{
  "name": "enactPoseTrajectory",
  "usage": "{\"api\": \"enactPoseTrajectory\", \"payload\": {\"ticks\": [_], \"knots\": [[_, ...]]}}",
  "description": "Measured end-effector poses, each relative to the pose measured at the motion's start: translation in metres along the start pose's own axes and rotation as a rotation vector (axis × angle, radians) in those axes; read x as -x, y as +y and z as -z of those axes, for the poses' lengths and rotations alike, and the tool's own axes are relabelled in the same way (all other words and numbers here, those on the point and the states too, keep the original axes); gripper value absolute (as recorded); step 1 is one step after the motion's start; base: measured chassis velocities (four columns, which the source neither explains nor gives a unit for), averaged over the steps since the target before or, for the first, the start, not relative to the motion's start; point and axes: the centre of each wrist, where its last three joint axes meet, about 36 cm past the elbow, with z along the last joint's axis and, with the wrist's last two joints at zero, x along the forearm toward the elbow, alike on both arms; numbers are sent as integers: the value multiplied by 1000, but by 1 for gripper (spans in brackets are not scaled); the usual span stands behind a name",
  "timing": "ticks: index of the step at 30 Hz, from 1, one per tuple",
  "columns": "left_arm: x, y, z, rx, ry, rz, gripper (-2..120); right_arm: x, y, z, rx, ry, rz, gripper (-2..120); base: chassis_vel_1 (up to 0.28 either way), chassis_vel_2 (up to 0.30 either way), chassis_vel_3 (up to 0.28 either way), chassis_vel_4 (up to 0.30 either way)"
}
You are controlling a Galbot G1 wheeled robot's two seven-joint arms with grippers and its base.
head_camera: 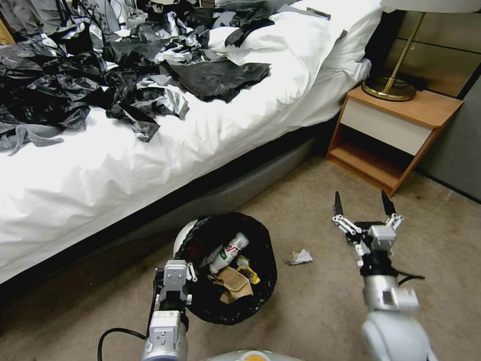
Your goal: Pick up the trash bin, then pick up the garbage from the floor and place it into the trash bin.
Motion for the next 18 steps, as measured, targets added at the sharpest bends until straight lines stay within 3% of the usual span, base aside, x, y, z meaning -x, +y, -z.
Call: {"api": "enactPoseTrajectory", "payload": {"ticks": [2,5,6,9,18], "knots": [[0,0,0,1,0,0,0,5,-2,-7,-4,23,-4,100,0,0,0,0],[-1,-1,2,2,-4,-2,0,30,-10,-58,-39,171,-15,100,0,0,0,0],[-1,-1,2,2,-4,-2,0,30,-10,-58,-39,171,-15,100,0,0,0,0],[-2,0,1,5,-2,1,0,49,-13,-98,-56,306,-6,100,0,0,0,0],[-2,1,1,9,0,4,0,61,-23,-157,-67,504,28,100,0,0,0,0]]}}
